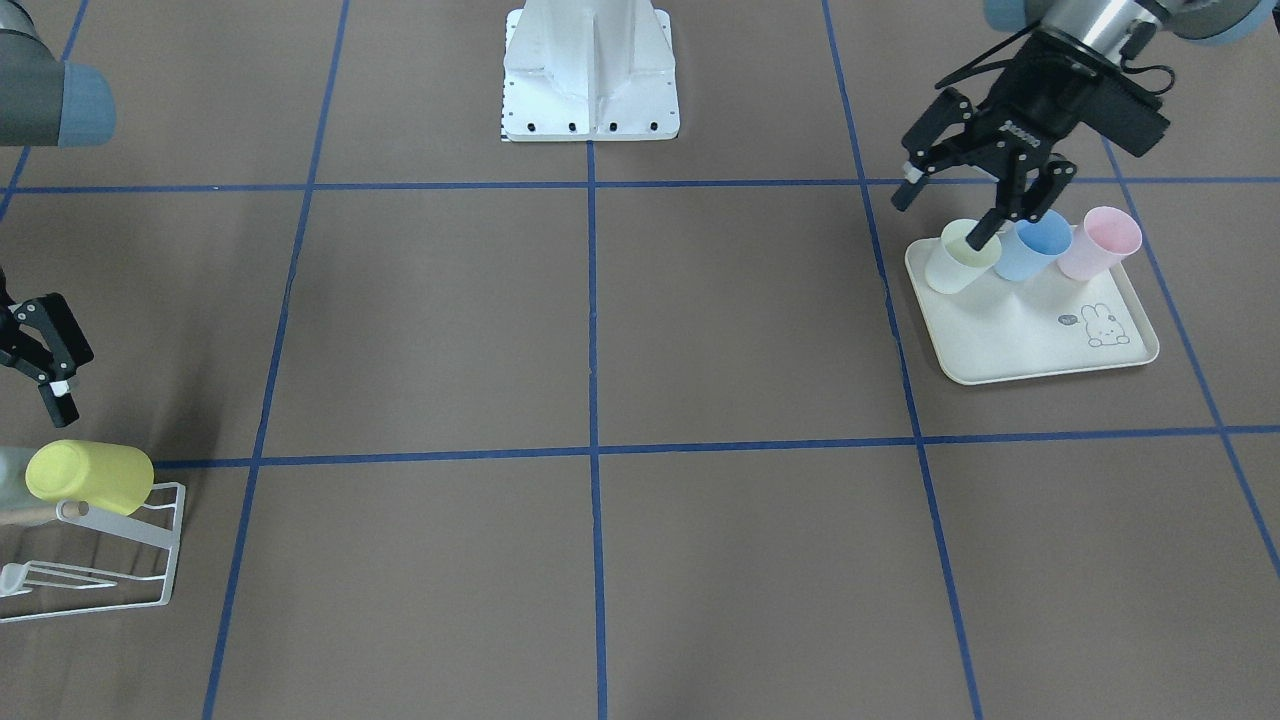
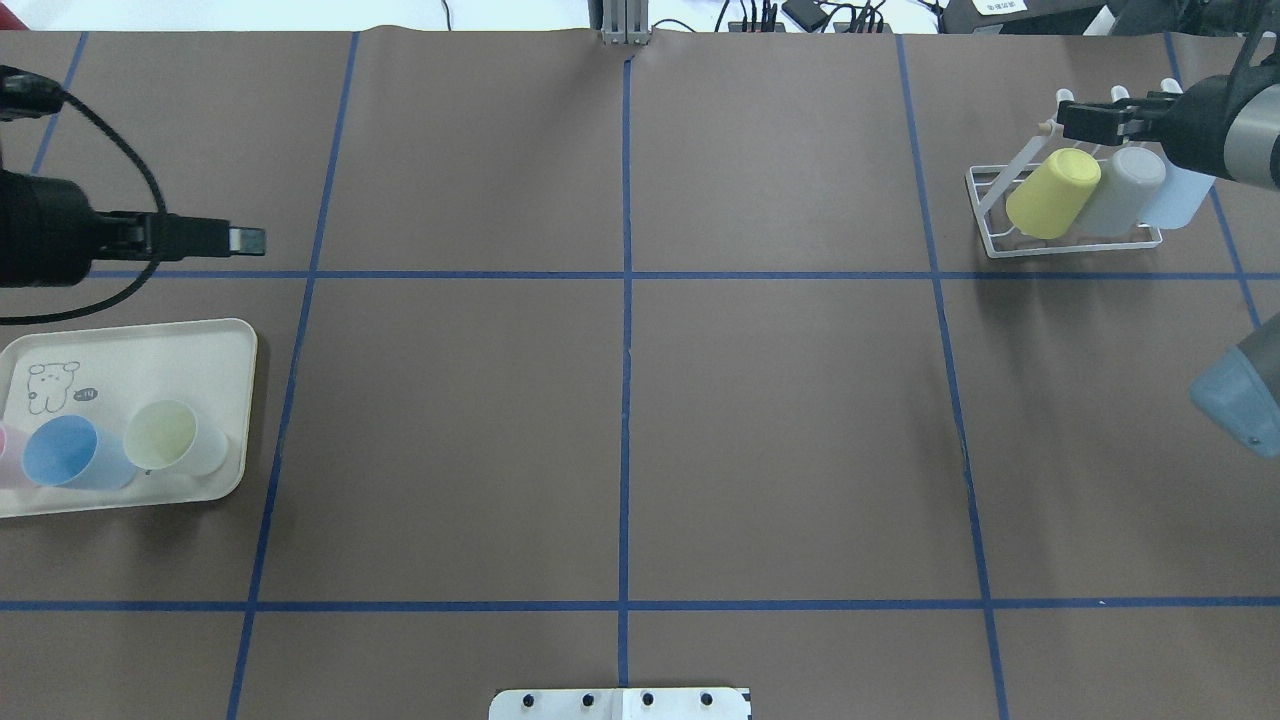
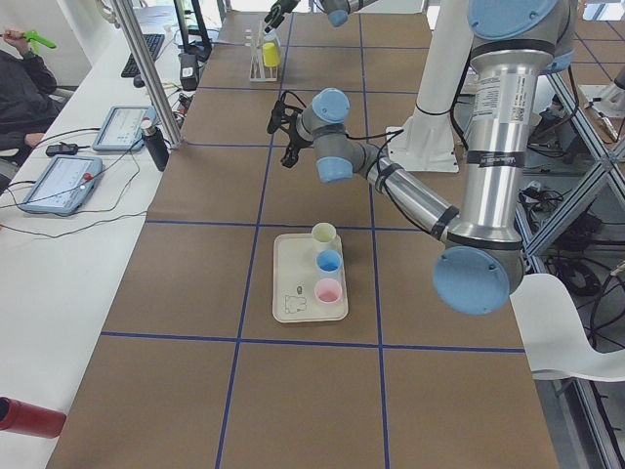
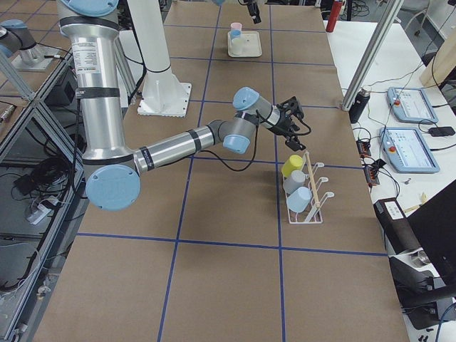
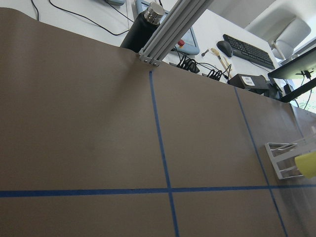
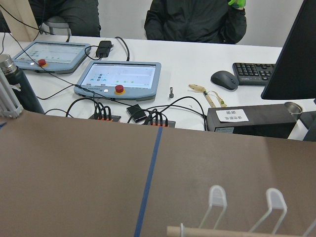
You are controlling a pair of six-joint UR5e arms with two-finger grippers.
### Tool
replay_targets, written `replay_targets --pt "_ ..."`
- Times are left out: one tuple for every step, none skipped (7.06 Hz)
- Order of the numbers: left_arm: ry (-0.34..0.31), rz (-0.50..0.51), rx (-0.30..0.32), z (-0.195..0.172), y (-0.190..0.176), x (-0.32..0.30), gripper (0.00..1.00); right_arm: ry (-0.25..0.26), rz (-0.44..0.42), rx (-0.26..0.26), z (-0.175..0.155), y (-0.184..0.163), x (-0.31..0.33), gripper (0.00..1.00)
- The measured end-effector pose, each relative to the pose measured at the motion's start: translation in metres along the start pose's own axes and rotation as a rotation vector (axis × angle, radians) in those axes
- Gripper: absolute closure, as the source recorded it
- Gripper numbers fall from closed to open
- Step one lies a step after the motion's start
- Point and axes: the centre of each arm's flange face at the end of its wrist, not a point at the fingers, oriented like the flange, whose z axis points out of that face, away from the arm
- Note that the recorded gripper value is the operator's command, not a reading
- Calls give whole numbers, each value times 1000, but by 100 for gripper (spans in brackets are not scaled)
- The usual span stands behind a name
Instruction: Transfer IKEA cup to right arm and place on rack
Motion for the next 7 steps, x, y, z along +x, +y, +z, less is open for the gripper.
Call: replay_targets --pt "-53 86 -43 -18 14 -45 0 -27 5 -29 -12 -5 -11 0" --pt "-106 171 -84 -35 29 -90 0 -66 18 -58 -21 -7 -20 0" --pt "-157 246 -134 -46 47 -135 0 -109 37 -91 -28 -6 -28 0" --pt "-199 310 -190 -48 66 -177 0 -141 52 -117 -32 -6 -34 0" --pt "-233 365 -250 -44 84 -217 0 -158 71 -130 -33 -6 -38 0" --pt "-257 401 -301 -41 100 -249 0 -166 94 -135 -32 -7 -42 0" --pt "-273 414 -337 -38 112 -270 0 -171 106 -137 -30 -8 -45 0"
